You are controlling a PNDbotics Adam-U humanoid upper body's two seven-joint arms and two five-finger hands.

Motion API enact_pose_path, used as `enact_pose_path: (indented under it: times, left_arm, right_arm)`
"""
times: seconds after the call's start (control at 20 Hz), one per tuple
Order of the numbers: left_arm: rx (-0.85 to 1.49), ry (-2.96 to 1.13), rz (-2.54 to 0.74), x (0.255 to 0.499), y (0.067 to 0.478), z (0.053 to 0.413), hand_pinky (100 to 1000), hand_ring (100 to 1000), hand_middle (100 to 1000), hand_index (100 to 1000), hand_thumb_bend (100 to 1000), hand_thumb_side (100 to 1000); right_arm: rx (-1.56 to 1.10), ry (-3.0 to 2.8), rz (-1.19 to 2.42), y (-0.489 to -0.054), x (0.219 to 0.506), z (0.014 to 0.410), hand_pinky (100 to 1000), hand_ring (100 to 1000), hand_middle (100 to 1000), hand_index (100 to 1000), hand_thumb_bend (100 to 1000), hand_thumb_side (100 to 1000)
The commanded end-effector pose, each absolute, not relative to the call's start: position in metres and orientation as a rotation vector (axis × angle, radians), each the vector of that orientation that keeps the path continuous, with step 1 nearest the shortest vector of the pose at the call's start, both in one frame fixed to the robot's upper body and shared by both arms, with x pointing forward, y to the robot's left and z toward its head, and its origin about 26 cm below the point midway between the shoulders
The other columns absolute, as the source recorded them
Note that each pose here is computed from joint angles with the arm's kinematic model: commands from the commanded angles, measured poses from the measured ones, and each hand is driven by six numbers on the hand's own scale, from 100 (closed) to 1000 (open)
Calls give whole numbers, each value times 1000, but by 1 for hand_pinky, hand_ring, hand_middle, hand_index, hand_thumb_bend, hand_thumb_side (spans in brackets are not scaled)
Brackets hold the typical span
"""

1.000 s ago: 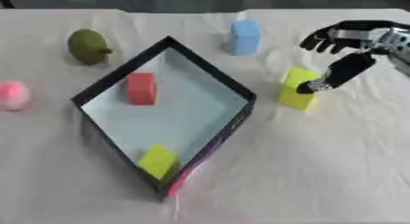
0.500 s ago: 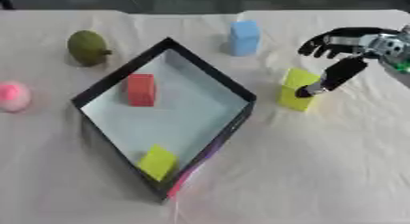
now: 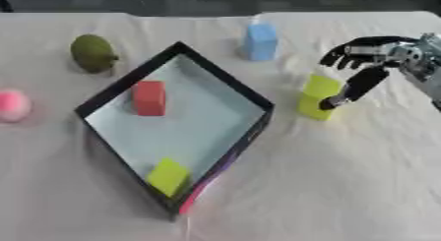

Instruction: Pick up objects on the table and place them in the box.

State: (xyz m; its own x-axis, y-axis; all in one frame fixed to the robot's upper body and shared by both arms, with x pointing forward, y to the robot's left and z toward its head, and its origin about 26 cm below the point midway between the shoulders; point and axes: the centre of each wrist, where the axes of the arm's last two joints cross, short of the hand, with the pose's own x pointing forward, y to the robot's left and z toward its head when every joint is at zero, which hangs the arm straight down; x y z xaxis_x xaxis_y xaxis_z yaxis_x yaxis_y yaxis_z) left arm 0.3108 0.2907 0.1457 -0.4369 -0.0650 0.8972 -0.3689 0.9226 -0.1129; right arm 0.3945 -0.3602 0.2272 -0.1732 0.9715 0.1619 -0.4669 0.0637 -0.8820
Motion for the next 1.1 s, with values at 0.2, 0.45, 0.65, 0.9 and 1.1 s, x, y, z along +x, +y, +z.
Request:
enact_pose_path:
  times: [0.2, 0.45, 0.65, 0.9, 1.1]
  left_arm:
    - [300, -2040, 347, 311, 290, 155, 791, 838, 800, 832, 318, 653]
    - [298, -2042, 349, 311, 289, 156, 791, 838, 800, 832, 317, 653]
    - [296, -2041, 345, 311, 289, 155, 791, 838, 800, 832, 317, 653]
    - [298, -2040, 345, 311, 290, 155, 791, 838, 800, 832, 316, 654]
    - [302, -2040, 342, 311, 291, 155, 791, 838, 800, 832, 315, 654]
  right_arm:
    - [-685, -1002, 1473, -365, 402, 226, 870, 868, 855, 913, 635, 374]
    - [-674, -985, 1460, -366, 408, 215, 863, 842, 807, 899, 625, 373]
    - [-684, -988, 1437, -366, 411, 209, 838, 797, 667, 795, 574, 313]
    - [-718, -1092, 1344, -363, 405, 218, 784, 682, 524, 650, 456, 100]
    - [-748, -1247, 1336, -346, 382, 257, 770, 655, 512, 630, 414, 100]
